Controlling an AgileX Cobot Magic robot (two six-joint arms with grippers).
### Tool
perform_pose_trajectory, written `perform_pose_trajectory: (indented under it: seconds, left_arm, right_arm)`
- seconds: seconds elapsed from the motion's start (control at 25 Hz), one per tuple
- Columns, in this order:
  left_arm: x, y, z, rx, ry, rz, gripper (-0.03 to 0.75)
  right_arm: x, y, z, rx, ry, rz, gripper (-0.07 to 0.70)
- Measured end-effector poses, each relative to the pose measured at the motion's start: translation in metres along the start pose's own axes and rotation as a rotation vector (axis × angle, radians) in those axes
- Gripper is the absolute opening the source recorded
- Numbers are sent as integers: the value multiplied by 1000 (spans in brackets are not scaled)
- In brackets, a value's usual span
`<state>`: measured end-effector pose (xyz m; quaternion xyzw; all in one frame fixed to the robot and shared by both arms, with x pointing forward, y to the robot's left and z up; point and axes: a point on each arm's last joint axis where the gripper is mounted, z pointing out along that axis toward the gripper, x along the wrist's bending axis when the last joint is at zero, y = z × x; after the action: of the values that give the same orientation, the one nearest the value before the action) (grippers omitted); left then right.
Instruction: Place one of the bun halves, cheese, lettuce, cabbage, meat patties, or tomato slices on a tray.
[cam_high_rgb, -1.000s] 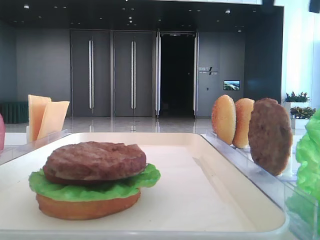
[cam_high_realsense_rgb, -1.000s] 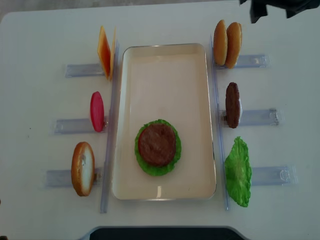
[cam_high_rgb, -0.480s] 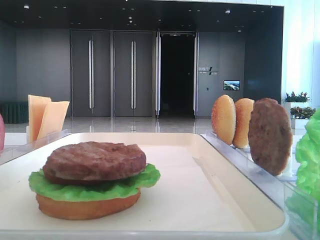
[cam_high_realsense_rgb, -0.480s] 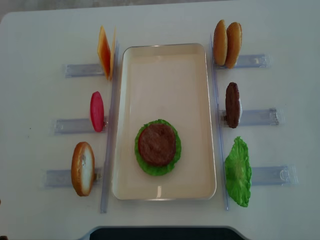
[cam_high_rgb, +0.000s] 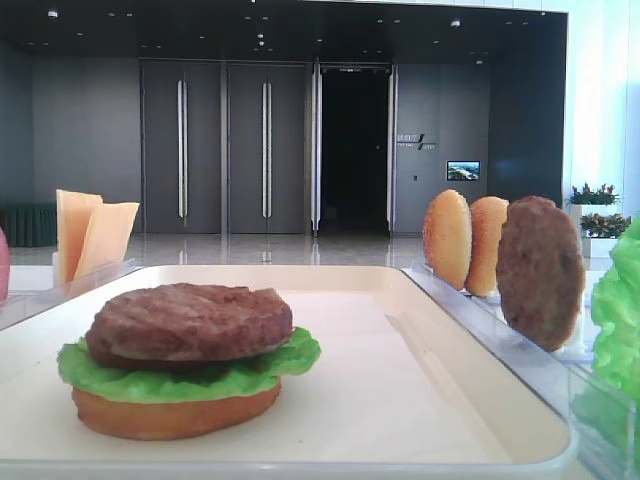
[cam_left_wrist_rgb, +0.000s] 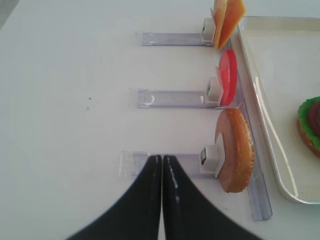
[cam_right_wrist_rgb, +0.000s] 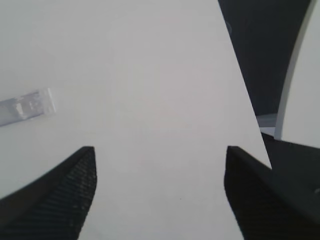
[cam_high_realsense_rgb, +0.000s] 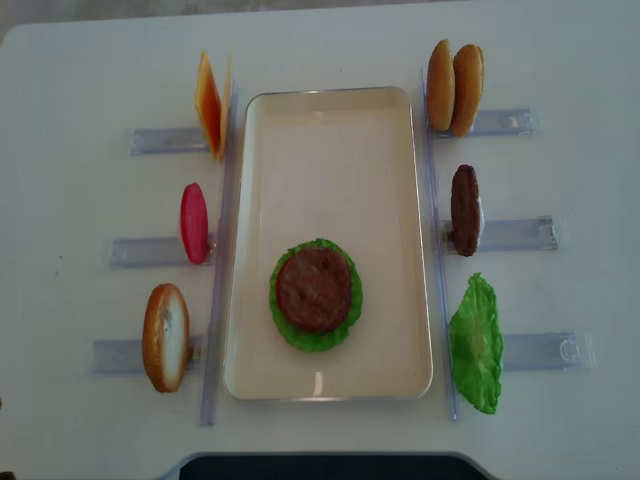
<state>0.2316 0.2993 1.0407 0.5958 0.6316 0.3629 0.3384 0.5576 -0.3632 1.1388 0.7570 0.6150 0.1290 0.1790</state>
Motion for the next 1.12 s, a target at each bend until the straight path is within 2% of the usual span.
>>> perform_pose_trajectory:
  seconds: [0.12,0.32,0.44,0.6,0.92,1.08,1.12]
  left_arm:
    - [0,0,0,0,0,0,-3]
    - [0,0,0,0,0,0,-3]
    - [0,0,0,0,0,0,-3]
    - [0,0,0,0,0,0,-3]
    - [0,0,0,0,0,0,-3]
    - [0,0,0,0,0,0,-3]
    - [0,0,0,0,0,0,-3]
  right_arm:
    - [2,0,-4,-14,19,-34,535]
    - [2,-2,-11,-33,25,-35,535]
    - [1,-7,-32,-85,25,-31,535]
    - [1,-22,-73,-207,25,-28,535]
    - [7,-88,-147,-436,33,-85,535]
    - [4,-135,-170,-542,37,-95,535]
    - [3,-144,-169,-545,35,-96,535]
